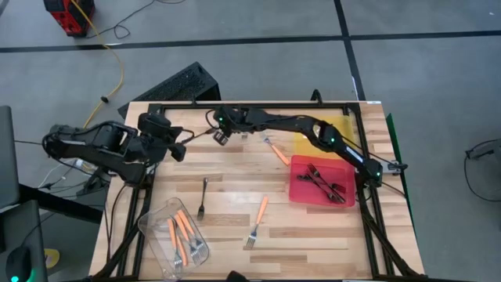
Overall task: Sort silverware by color (type)
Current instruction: Move the black forks to the center of the table
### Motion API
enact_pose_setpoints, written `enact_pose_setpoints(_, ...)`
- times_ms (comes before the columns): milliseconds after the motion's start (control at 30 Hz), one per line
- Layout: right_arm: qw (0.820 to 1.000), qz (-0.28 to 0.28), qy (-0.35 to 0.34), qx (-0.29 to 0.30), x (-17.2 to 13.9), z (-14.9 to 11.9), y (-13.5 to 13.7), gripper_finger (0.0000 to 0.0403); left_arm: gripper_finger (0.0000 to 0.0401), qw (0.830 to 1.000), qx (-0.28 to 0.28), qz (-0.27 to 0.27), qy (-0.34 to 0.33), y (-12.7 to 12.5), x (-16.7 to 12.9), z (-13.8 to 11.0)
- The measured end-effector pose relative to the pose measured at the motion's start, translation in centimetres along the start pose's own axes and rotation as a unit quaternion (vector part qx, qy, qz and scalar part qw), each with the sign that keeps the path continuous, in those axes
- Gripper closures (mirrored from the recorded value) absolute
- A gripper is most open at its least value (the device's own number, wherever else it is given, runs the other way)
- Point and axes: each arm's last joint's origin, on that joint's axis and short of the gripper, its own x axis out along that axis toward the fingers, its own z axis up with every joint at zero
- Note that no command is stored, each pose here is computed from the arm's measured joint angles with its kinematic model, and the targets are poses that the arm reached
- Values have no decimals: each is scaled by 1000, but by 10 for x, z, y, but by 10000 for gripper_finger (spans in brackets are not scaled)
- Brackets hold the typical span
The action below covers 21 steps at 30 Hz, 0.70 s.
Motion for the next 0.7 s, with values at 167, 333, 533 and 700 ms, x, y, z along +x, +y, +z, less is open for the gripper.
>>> enact_pose_setpoints(167,997,21,46,-56,-29,6,1,382,401,995,-1,79,65,14,35,-5)
enact_pose_setpoints(333,989,28,84,-116,-86,12,7,377,401,986,-43,106,119,44,73,-5)
enact_pose_setpoints(533,980,38,84,-178,-182,16,11,389,401,966,-67,146,201,78,124,-9)
enact_pose_setpoints(700,984,10,13,-177,-270,19,7,374,401,945,-100,122,288,98,167,-15)
